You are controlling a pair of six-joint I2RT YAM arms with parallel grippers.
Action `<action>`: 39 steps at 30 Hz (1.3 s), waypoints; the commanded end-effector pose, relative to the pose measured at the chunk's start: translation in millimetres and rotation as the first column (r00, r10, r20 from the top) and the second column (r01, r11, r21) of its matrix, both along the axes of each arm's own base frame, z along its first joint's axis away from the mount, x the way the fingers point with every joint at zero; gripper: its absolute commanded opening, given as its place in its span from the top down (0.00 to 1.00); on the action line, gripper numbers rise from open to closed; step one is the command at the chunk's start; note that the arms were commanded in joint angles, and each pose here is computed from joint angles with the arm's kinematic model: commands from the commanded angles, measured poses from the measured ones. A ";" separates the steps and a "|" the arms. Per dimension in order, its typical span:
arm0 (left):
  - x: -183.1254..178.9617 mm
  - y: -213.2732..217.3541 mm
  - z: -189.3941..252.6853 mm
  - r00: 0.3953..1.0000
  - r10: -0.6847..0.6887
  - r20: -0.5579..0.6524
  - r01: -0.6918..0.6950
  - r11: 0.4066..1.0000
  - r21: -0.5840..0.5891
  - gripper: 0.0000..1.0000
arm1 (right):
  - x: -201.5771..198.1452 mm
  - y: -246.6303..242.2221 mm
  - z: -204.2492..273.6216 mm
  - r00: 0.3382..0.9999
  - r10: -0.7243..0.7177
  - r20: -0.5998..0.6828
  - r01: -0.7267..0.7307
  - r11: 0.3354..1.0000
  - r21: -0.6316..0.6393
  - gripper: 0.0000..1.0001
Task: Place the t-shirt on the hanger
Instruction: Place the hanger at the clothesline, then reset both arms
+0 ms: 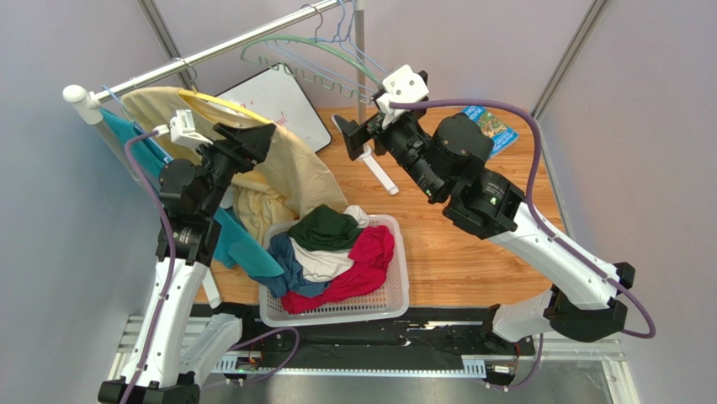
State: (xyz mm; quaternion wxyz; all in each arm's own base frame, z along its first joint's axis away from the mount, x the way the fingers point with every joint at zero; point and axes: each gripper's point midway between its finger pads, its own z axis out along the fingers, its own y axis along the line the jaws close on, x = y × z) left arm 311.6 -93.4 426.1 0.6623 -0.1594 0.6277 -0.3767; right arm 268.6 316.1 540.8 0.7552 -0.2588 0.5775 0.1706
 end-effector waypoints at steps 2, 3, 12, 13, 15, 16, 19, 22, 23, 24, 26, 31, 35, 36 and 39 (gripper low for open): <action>-29.8 -15.7 -29.9 0.992 -0.128 0.016 0.123 0.974 0.189 0.15 | -11.7 -24.5 -19.3 1.000 0.005 0.021 -0.003 0.996 -0.090 0.00; -34.7 -16.6 -40.9 0.990 -0.139 -0.010 0.138 0.968 0.212 0.13 | -12.9 -27.8 -23.2 1.000 0.005 0.022 -0.002 0.995 -0.100 0.00; -101.6 -25.5 -111.4 0.934 -0.317 -0.163 0.354 0.770 0.531 0.01 | -25.4 -69.5 -59.9 1.000 -0.019 -0.009 0.017 0.986 -0.168 0.00; -106.5 -22.6 -104.9 0.935 -0.316 -0.160 0.348 0.743 0.572 0.01 | -27.6 -75.7 -70.5 0.999 -0.023 -0.030 0.017 0.984 -0.180 0.00; -112.3 -13.9 -125.3 0.920 -0.311 -0.238 0.388 0.641 0.662 0.01 | -26.2 -88.2 -81.5 0.997 -0.046 -0.057 0.035 0.983 -0.180 0.00; -114.4 -9.0 -115.5 0.926 -0.299 -0.228 0.370 0.608 0.702 0.01 | -30.0 -94.9 -92.3 0.995 -0.042 -0.091 0.026 0.985 -0.172 0.00; -116.3 5.7 -119.6 0.916 -0.280 -0.289 0.391 0.455 0.800 0.01 | -29.7 -111.8 -121.1 0.982 -0.053 -0.182 0.022 0.986 -0.167 0.00; -125.4 6.2 -122.7 0.863 -0.335 -0.379 0.482 0.319 0.816 0.01 | -26.0 -129.2 -144.5 0.963 -0.086 -0.253 0.047 0.986 -0.159 0.00; -126.8 7.4 -122.2 0.857 -0.334 -0.392 0.491 0.305 0.816 0.01 | -23.7 -140.2 -155.5 0.955 -0.114 -0.273 0.072 0.984 -0.162 0.00; -137.4 7.7 -120.4 0.838 -0.349 -0.420 0.520 0.275 0.809 0.01 | -25.0 -143.8 -166.1 0.947 -0.120 -0.297 0.071 0.983 -0.170 0.00; -142.8 6.2 -122.0 0.805 -0.377 -0.459 0.561 0.229 0.795 0.01 | -27.9 -152.1 -186.7 0.930 -0.127 -0.346 0.076 0.985 -0.157 0.00; -163.6 4.7 -131.9 0.737 -0.407 -0.539 0.645 0.186 0.741 0.00 | -36.5 -165.6 -223.4 0.890 -0.129 -0.437 0.071 0.987 -0.146 0.00; -177.2 10.8 -145.8 0.718 -0.379 -0.584 0.673 0.163 0.721 0.01 | -41.7 -175.7 -241.0 0.868 -0.142 -0.476 0.082 0.986 -0.143 0.00; -178.7 13.2 -147.4 0.725 -0.367 -0.583 0.667 0.164 0.727 0.01 | -45.1 -175.9 -245.6 0.862 -0.131 -0.490 0.072 0.988 -0.138 0.00; -185.8 21.9 -141.4 0.775 -0.325 -0.541 0.612 0.176 0.771 0.01 | -50.0 -178.7 -254.5 0.850 -0.125 -0.511 0.065 0.989 -0.133 0.00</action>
